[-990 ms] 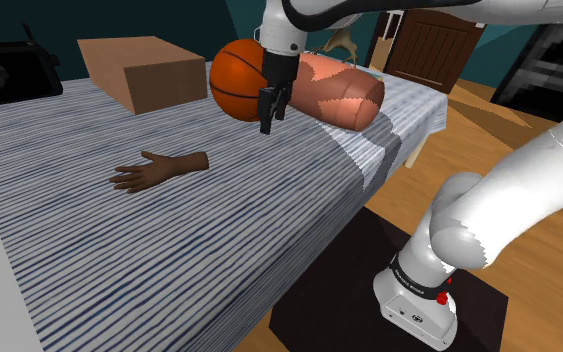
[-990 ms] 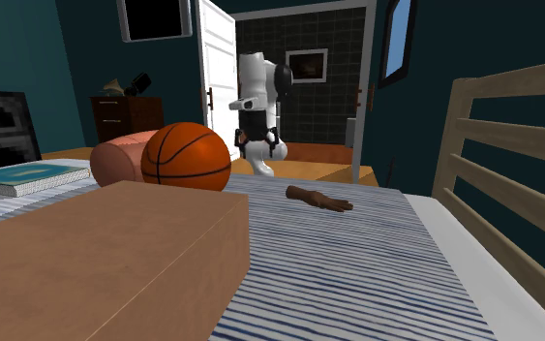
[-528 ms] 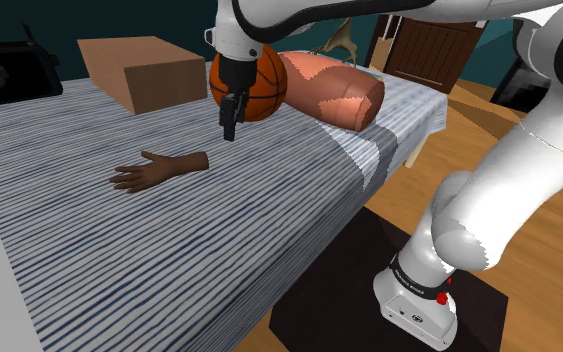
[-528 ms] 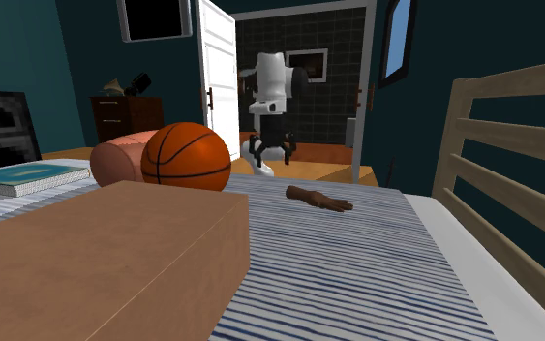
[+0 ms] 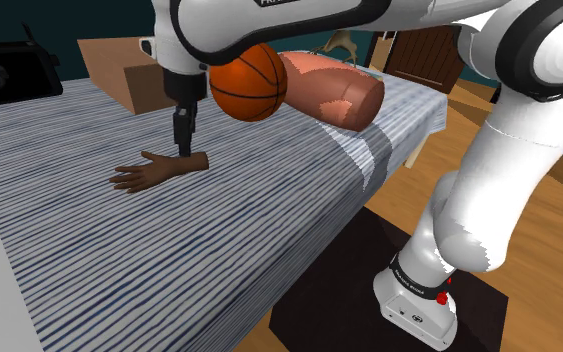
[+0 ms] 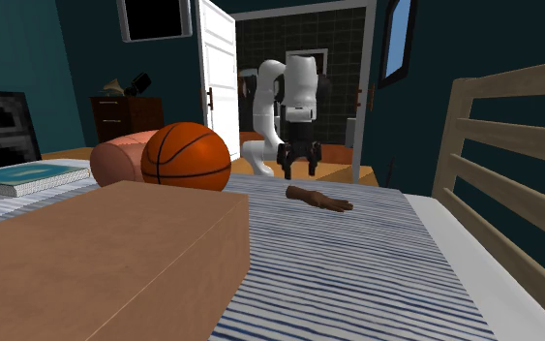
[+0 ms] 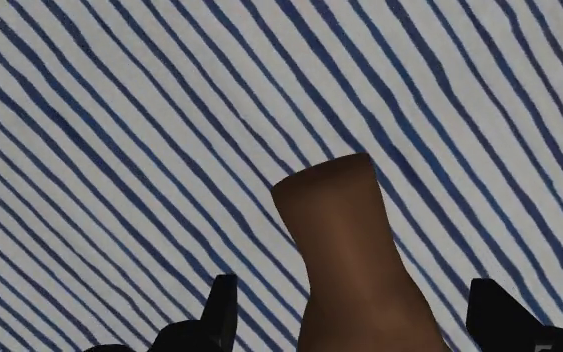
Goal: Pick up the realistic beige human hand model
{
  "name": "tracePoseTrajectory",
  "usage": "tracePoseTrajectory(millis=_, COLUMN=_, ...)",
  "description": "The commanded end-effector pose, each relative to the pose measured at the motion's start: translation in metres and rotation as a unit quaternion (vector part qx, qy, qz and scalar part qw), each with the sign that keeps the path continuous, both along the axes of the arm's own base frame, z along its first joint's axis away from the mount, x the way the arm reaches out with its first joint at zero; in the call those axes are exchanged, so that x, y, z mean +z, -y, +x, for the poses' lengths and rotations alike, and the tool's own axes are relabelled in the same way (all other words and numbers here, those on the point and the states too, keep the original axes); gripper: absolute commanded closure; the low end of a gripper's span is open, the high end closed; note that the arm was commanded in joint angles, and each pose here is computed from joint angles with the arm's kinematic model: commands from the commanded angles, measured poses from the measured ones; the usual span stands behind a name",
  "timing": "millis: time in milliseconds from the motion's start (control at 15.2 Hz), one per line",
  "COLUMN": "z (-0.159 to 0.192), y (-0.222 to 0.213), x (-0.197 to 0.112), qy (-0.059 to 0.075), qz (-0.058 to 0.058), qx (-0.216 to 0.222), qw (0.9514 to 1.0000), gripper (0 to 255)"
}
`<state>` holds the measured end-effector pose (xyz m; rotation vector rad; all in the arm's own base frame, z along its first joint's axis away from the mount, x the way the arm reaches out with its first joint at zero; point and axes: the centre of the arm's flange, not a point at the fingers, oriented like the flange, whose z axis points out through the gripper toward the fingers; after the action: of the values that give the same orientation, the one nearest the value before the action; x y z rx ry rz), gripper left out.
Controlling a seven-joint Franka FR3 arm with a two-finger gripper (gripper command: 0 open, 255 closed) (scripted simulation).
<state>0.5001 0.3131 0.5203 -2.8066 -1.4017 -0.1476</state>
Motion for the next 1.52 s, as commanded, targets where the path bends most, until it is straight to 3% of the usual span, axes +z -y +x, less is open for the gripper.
tracePoseTrajectory(millis=0, z=0.003, y=-0.024, x=-0.002, qy=0.008, qz=-0.001, qx=0.035, qw=0.9994, gripper=0)
tracePoseTrajectory(millis=66, z=0.003, y=-0.037, x=-0.004, qy=0.012, qz=-0.002, qx=0.052, qw=0.9986, gripper=0)
tracePoseTrajectory(millis=726, z=0.003, y=-0.037, x=-0.045, qy=0.012, qz=-0.002, qx=0.053, qw=0.9985, gripper=0)
tracePoseTrajectory(millis=792, z=0.004, y=-0.037, x=-0.046, qy=0.012, qz=-0.002, qx=0.053, qw=0.9985, gripper=255)
tracePoseTrajectory(millis=1452, z=0.003, y=-0.037, x=-0.039, qy=0.012, qz=-0.002, qx=0.053, qw=0.9985, gripper=255)
